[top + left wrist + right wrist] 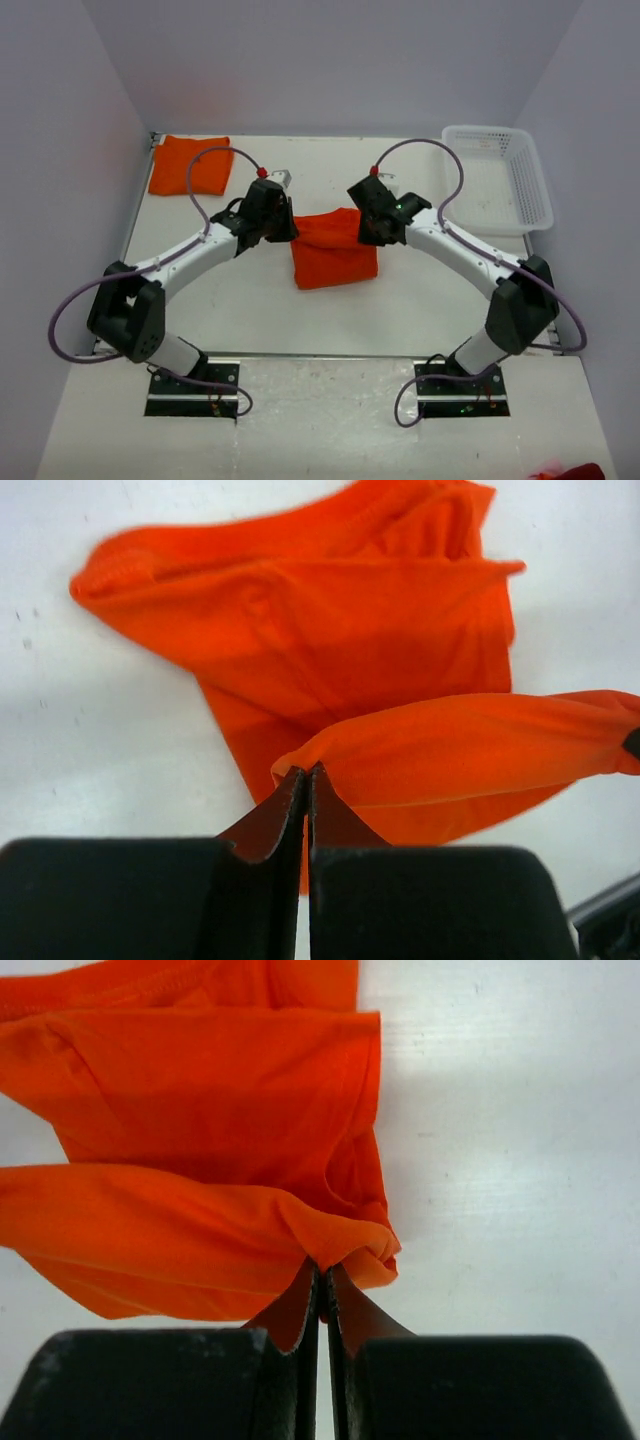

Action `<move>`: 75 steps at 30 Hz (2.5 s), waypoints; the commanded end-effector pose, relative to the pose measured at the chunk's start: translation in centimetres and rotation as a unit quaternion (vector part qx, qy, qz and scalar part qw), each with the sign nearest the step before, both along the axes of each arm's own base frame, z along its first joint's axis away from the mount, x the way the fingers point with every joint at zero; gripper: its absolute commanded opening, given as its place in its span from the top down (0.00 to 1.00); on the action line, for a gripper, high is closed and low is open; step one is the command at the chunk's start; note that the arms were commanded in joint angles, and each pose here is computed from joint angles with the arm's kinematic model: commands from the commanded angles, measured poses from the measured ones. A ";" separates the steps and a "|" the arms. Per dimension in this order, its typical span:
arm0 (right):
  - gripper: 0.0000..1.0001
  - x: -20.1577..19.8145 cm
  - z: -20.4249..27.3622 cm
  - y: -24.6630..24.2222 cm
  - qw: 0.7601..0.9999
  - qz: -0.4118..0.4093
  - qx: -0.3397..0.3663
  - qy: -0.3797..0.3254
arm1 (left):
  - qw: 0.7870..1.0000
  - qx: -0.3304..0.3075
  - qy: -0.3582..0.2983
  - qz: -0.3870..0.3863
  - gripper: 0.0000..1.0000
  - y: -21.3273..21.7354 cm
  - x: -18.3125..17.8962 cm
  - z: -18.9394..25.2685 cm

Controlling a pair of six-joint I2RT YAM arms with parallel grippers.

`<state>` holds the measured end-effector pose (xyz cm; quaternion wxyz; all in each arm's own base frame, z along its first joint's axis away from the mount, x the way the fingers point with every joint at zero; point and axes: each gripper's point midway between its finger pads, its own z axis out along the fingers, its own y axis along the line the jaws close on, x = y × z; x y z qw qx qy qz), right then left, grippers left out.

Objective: Fold and stack the t-shirts
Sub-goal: Fold the long partially folded tshirt into a neat square, then smooth out wrinkles on the folded tshirt

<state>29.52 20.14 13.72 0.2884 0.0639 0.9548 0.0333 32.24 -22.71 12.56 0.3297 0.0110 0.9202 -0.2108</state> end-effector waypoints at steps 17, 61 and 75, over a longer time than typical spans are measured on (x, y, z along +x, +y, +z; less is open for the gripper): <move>0.42 19.4 -3.0 2.7 0.994 0.105 -0.003 0.019 | 0.997 -0.031 -0.072 -0.009 0.76 1.1 17.1 -2.1; 1.00 11.1 -8.4 7.1 0.868 0.089 0.435 0.223 | 0.847 -0.422 -0.027 -0.321 1.00 -12.4 14.1 -2.5; 1.00 8.4 -11.1 4.9 0.916 0.010 0.330 0.229 | 0.889 -0.383 0.016 -0.250 1.00 -12.3 20.5 -8.4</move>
